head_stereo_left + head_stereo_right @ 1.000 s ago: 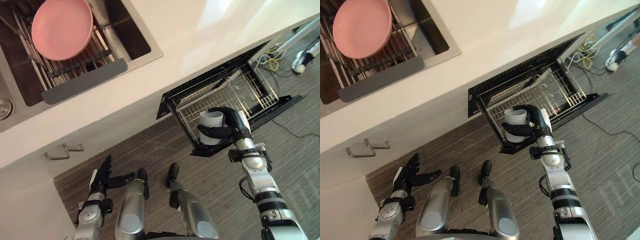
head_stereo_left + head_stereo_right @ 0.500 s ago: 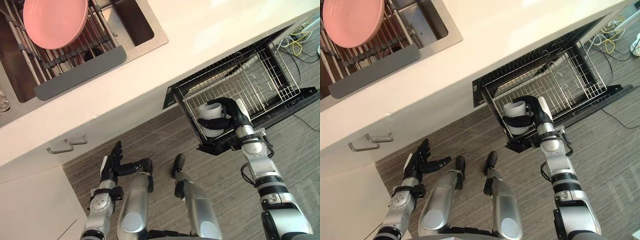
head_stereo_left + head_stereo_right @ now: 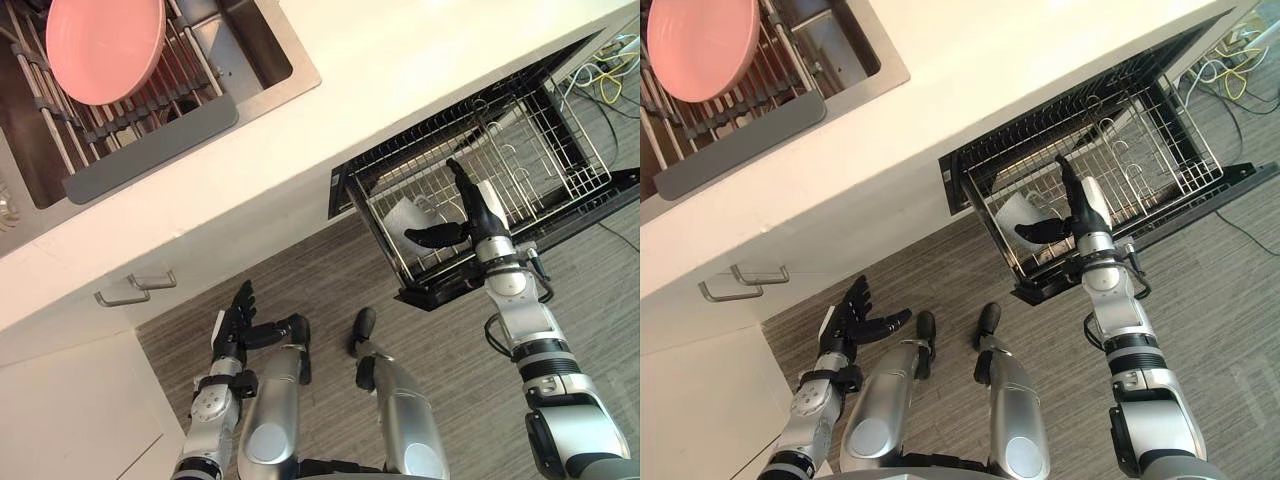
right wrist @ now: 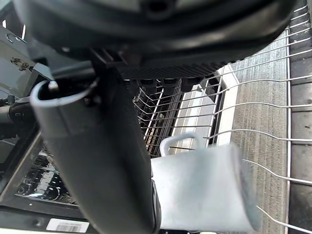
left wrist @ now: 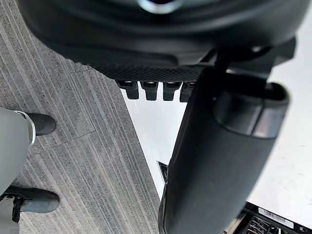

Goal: Walk over to the sink, pick up the cup, carry it to the dishwasher, place the cup inside the dishwasher, then close the dishwasher door

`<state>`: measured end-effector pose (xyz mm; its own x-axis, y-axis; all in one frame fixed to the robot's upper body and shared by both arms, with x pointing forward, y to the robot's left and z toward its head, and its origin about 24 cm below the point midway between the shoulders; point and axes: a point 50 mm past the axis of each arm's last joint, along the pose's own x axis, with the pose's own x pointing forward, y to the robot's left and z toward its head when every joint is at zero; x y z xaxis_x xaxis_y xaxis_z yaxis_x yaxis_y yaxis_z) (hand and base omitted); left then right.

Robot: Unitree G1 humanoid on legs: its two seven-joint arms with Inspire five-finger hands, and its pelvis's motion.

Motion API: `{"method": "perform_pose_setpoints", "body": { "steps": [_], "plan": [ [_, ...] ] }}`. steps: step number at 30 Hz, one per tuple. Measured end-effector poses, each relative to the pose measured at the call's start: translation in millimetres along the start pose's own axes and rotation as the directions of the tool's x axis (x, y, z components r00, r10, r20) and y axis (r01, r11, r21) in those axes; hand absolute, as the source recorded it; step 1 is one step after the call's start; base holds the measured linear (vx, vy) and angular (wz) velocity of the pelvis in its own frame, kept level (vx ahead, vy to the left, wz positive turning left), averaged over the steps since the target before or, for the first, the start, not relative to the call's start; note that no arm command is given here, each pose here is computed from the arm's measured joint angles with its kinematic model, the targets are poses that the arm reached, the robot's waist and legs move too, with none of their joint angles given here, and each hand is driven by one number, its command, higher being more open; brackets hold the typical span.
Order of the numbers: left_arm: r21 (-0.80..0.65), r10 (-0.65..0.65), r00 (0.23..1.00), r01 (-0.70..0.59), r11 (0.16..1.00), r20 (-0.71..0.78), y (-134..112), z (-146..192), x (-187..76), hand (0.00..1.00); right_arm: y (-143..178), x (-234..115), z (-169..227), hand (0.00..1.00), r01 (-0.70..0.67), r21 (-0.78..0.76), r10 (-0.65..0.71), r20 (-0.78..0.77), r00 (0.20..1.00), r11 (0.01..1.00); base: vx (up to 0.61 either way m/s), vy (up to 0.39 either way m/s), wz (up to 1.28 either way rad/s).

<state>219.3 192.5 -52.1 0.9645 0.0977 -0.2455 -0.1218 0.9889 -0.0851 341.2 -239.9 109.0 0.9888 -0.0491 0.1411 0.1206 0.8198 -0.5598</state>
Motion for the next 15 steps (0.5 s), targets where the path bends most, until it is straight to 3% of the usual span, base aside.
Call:
{"method": "perform_pose_setpoints", "body": {
  "steps": [8,15],
  "plan": [
    [-0.009,0.007,1.000,-0.008,1.000,-0.022,-1,-7,-4,1.00,21,-29,18,1.00,-0.001,0.148,-0.021,0.145,0.989,0.989,0.00,-0.016,-0.09],
    [0.020,0.060,0.981,-0.057,0.998,-0.185,13,-47,-37,1.00,49,-88,-7,1.00,0.021,0.317,-0.037,0.046,0.998,0.948,0.10,0.007,-0.16]
  ]
}}
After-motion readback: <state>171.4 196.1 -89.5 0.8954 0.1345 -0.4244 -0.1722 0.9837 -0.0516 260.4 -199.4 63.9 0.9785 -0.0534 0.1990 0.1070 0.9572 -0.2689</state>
